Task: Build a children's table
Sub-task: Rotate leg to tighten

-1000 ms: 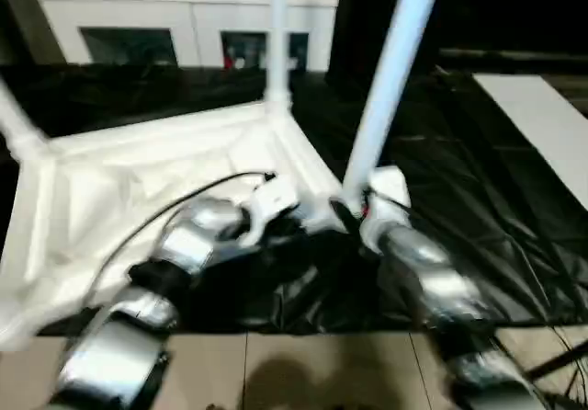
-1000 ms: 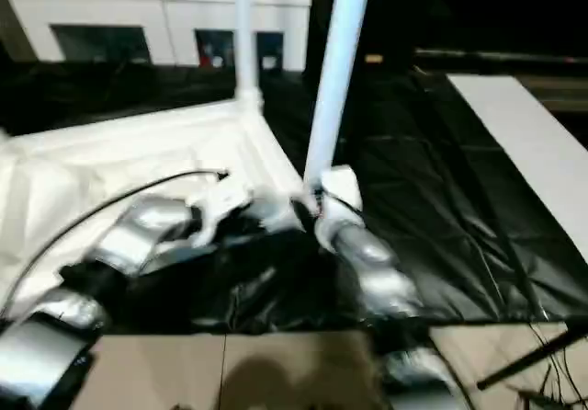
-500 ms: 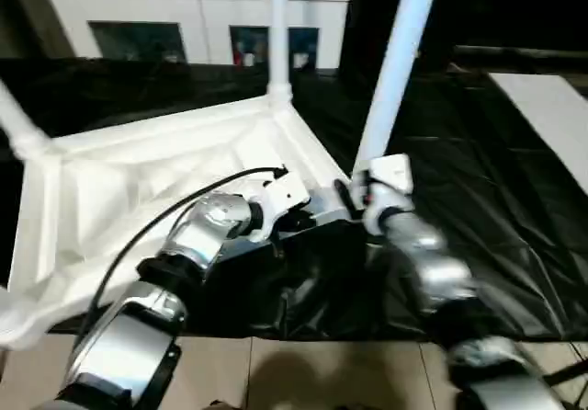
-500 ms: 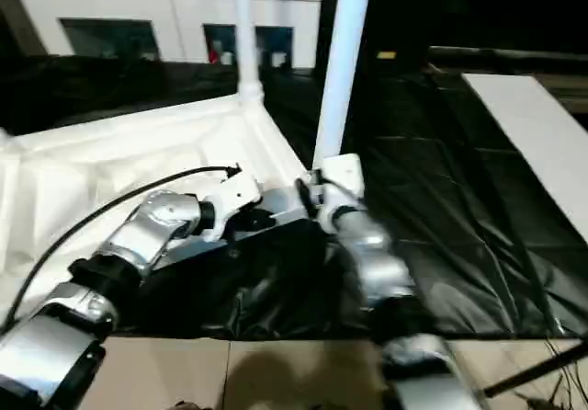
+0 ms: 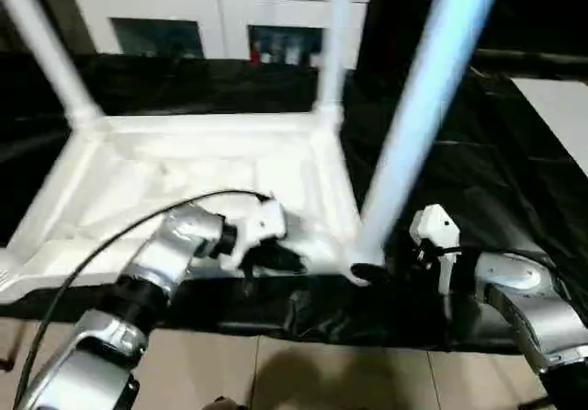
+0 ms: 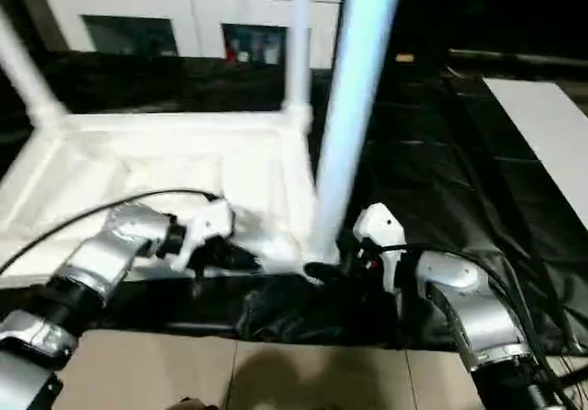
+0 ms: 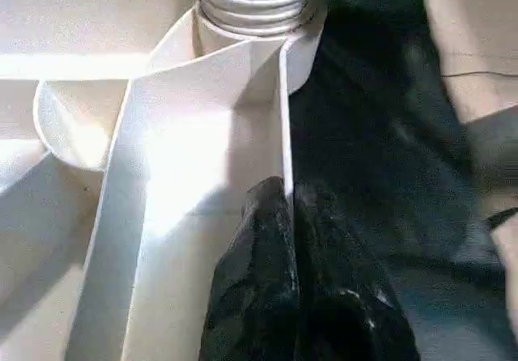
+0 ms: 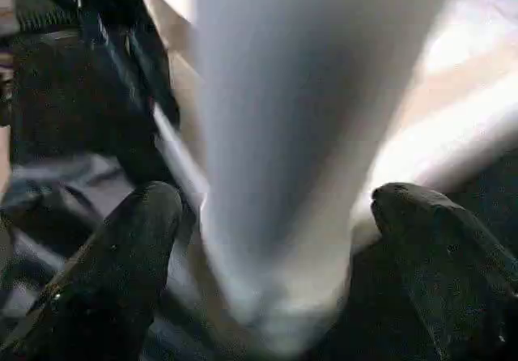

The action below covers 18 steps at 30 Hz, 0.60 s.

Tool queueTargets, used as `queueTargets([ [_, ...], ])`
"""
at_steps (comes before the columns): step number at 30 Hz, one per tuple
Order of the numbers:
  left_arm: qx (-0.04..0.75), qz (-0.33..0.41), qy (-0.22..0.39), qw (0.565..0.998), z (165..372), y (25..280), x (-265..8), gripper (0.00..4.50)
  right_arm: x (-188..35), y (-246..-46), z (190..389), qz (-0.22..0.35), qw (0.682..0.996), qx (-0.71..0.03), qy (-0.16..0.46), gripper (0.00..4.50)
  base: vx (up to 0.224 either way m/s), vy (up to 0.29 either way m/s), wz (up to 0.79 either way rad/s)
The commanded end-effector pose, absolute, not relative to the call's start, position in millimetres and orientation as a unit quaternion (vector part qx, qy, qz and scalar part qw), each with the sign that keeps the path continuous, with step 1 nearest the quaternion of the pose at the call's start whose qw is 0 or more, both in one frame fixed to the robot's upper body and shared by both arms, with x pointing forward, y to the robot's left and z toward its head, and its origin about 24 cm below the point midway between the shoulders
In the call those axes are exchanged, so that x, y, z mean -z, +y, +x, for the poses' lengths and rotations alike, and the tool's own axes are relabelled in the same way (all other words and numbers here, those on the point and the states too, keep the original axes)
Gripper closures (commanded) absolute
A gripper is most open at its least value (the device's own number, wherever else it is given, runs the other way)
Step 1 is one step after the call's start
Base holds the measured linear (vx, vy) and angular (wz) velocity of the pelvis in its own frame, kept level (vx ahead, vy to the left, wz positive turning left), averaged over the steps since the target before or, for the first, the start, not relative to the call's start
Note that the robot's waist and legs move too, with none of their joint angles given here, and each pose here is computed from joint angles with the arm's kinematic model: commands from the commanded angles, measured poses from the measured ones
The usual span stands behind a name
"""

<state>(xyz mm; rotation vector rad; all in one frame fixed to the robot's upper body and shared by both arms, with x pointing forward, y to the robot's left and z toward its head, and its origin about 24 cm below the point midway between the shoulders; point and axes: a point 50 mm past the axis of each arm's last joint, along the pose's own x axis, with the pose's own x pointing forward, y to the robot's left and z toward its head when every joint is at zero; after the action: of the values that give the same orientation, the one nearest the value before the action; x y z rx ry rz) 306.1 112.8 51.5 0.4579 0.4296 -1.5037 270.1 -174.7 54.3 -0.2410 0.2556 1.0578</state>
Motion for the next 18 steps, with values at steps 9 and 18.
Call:
queueTargets([
  [9, 0.68, 0.217, 0.19, 0.675, 303.1, 111.3, -55.4, 4.5, -47.8, -175.5, 272.3, -0.152, 0.831, -0.516, 0.14, 0.35, 0.0, 0.0, 0.0],
  [18, 0.676, 0.218, 0.194, 0.677, 302.9, 112.4, -54.1, 4.5, -47.7, -178.8, 274.3, -0.13, 0.839, -0.509, 0.137, 1.07, 0.0, 0.0, 0.0],
])
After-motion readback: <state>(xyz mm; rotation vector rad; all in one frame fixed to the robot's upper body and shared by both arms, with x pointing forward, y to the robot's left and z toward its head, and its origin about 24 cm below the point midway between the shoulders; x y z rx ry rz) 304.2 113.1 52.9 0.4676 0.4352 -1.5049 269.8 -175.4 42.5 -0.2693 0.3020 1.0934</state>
